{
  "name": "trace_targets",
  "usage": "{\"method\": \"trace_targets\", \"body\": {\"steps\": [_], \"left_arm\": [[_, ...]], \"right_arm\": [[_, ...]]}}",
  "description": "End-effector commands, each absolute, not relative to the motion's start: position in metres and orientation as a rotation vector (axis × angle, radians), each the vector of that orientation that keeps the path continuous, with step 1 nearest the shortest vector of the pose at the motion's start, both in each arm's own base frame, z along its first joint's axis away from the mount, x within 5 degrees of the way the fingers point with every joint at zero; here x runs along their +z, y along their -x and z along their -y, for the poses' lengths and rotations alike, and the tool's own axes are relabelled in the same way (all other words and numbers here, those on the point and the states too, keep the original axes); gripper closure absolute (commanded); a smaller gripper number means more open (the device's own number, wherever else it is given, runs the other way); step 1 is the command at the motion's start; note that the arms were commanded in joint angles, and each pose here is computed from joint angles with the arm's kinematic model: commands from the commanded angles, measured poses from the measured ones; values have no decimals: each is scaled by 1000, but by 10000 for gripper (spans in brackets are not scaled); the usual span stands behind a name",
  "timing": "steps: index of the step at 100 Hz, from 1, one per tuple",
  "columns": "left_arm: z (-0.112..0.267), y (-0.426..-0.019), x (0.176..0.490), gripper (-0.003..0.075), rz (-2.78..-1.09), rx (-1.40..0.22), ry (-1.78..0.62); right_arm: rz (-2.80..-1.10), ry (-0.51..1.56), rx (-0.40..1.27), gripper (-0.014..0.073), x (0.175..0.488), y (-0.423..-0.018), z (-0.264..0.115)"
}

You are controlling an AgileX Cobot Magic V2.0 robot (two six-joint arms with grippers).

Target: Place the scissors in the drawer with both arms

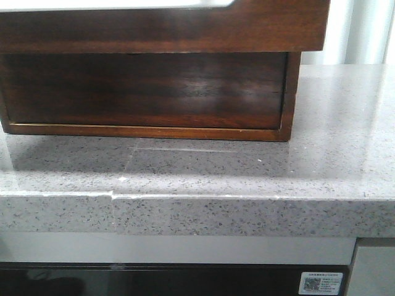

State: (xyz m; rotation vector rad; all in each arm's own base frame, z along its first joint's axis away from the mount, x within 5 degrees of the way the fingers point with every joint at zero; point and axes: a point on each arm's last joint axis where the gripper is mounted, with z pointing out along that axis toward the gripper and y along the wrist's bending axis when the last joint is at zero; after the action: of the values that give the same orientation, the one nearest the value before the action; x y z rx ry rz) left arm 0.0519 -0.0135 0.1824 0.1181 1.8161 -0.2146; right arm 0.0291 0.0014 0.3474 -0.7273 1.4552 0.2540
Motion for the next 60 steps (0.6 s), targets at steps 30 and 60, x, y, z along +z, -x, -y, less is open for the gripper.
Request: {"method": "trace_targets", "body": {"steps": [30,60], "left_arm": [[13,-51,179,739,-1788,-235,-94],[13,-51,179,739,-1788,-235,-94]], "right_arm": [[-1426,702,155,597,336,-37,-6],[-1465,323,307,597,256,-61,-26]]}}
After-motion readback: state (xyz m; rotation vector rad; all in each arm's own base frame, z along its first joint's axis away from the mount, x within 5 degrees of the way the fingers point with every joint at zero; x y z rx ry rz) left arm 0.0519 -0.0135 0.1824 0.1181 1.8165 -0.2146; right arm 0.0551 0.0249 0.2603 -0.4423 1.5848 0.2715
